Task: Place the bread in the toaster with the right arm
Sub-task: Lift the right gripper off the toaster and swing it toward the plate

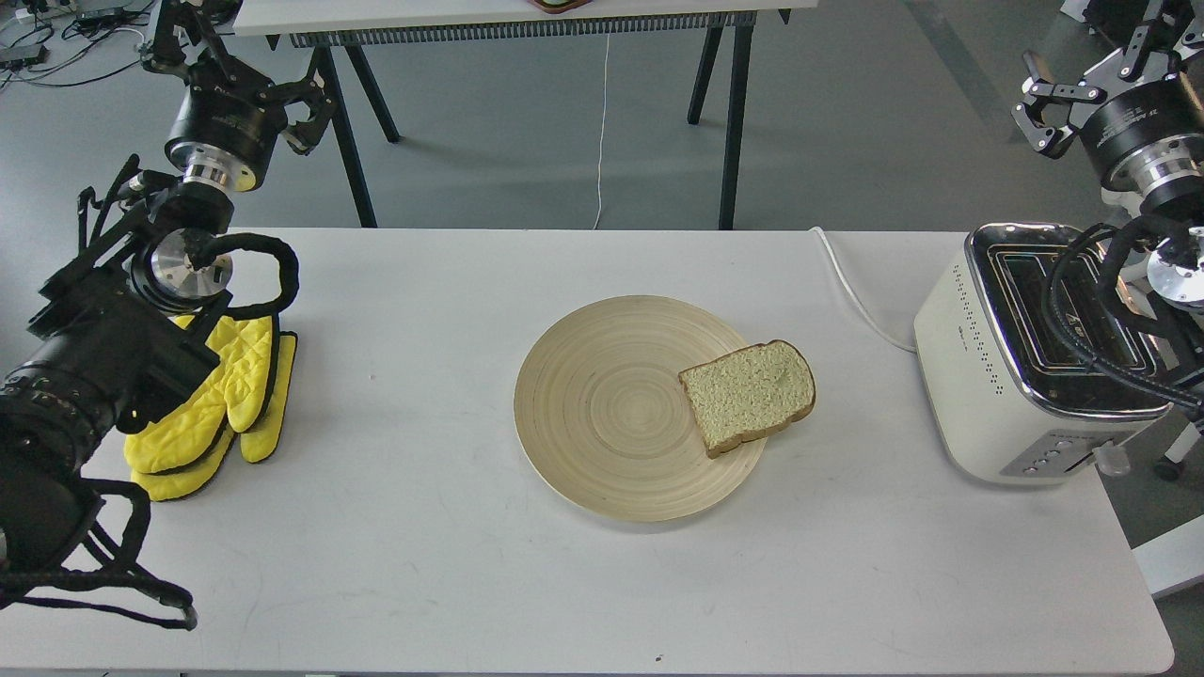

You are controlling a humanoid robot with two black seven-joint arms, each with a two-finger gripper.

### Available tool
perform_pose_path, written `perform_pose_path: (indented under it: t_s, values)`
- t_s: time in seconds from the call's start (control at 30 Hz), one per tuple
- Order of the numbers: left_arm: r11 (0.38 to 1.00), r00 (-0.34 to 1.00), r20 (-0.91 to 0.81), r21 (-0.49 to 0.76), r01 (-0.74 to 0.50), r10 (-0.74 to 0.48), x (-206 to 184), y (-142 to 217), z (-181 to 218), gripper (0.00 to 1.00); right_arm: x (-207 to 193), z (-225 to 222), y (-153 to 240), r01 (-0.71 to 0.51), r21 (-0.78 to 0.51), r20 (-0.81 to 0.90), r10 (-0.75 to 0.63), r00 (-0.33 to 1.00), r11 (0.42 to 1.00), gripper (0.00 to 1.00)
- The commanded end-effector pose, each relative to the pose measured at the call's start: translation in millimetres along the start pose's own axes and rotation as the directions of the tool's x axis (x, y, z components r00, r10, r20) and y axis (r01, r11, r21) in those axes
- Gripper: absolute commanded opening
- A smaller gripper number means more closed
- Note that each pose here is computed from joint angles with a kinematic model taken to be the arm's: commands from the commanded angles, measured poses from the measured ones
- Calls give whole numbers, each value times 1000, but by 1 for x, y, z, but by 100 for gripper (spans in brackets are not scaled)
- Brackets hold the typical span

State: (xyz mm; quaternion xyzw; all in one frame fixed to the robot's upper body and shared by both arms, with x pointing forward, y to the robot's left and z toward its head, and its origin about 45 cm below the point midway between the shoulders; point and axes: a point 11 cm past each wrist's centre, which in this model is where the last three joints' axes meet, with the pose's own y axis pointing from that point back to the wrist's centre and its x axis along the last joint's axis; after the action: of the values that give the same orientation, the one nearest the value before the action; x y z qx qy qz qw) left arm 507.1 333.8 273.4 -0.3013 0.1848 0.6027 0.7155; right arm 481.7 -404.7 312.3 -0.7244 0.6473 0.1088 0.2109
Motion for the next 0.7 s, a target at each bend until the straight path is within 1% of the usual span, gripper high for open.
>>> perform_pose_path:
  t_s: [0.0, 0.13, 0.27, 0.37, 0.43, 0.5, 0.6, 0.67]
  values:
    - [1000, 1000, 0, -6, 1, -1, 0, 0, 0, 100, -4, 3, 0, 14, -12, -9, -14, 1000, 1000, 100]
    - [1000, 1000, 6, -16, -4, 5, 2, 1, 4, 100, -11, 3, -2, 35, -16, -21, -35, 999, 999, 100]
    - [1000, 1000, 5, -14, -4, 4, 2, 0, 3, 100, -40, 13, 1, 127, -69, -71, -132, 989, 989, 100]
    - [1000, 1000, 3, -14, -3, 3, 1, 0, 3, 100, -38, 5, 12, 108, -125, -250, -137, 958, 986, 100]
    - [1000, 1000, 2, -14, -3, 3, 1, 0, 2, 100, -50, 11, 22, 122, -169, -366, -177, 913, 978, 100]
    - [1000, 1000, 1, -13, -2, 2, 1, 0, 1, 100, -63, 24, 33, 151, -208, -417, -227, 880, 966, 100]
    - [1000, 1000, 1, -13, -2, 2, 1, 0, 1, 100, -67, 41, 53, 162, -260, -513, -278, 812, 952, 99]
    - [1000, 1000, 1, -13, -2, 2, 1, 0, 1, 100, -74, 63, 68, 183, -311, -558, -335, 759, 933, 99]
